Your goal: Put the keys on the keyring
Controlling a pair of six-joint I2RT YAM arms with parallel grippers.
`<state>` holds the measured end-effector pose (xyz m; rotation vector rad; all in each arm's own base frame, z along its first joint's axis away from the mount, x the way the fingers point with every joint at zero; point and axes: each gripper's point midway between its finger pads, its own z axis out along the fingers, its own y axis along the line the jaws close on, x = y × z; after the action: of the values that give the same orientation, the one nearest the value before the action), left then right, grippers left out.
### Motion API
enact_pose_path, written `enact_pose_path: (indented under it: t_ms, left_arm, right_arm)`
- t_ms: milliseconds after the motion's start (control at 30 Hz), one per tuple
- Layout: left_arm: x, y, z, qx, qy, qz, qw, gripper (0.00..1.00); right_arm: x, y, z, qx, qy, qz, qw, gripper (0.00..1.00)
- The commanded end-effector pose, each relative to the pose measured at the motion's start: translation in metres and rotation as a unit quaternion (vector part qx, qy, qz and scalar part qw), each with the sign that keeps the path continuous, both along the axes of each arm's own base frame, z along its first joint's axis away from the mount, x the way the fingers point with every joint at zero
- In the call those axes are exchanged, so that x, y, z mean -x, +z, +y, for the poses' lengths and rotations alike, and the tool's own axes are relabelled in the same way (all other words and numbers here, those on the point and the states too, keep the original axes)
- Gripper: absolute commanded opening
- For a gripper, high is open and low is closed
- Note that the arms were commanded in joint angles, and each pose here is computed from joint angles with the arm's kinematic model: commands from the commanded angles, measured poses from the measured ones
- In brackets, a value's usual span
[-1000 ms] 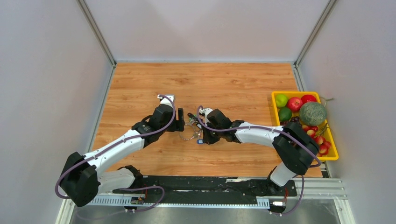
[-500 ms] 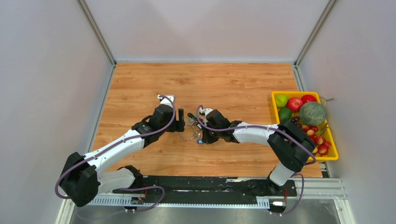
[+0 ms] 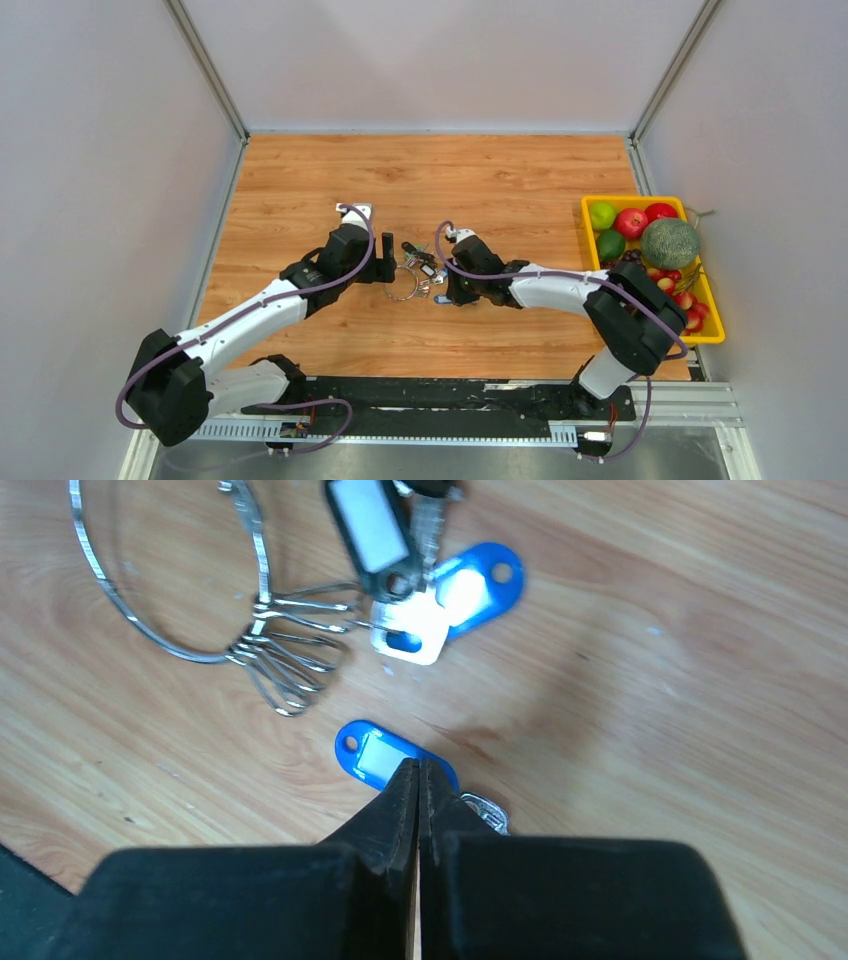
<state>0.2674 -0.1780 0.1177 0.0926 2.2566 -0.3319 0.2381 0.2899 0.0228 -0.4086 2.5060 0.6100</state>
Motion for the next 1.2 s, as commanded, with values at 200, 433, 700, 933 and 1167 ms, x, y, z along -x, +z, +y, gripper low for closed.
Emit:
enact_pose_path:
  t_ms: [200,433,700,933,1167]
  left_arm:
    - [-0.006,0.032,0.000,0.019,0.000,-0.037,0.999,0.93]
    - [-0.002,0.046,0.007,0.017,0.003,-0.056,0.998,0.94]
    - [0.006,0.054,0.019,0.023,0.011,-0.073,0.997,0.96]
    - [0.011,0.062,0.021,0.036,0.011,-0.081,0.996,0.98]
    - [0.010,0.063,0.021,0.034,0.010,-0.082,0.996,0.99]
  right_arm:
    - [-0.005,0.062,-0.003,-0.032,0.017,-0.065,0.997,0.00]
    - [-0.002,0.103,0.015,-0.060,0.098,-0.119,0.986,0.37]
    - [0.021,0.083,0.040,-0.058,0.194,-0.088,0.975,0.52]
    - [0.032,0.052,0.053,-0.034,0.211,-0.041,0.976,0.51]
    - [0.023,0.033,0.054,-0.006,0.184,-0.029,0.983,0.50]
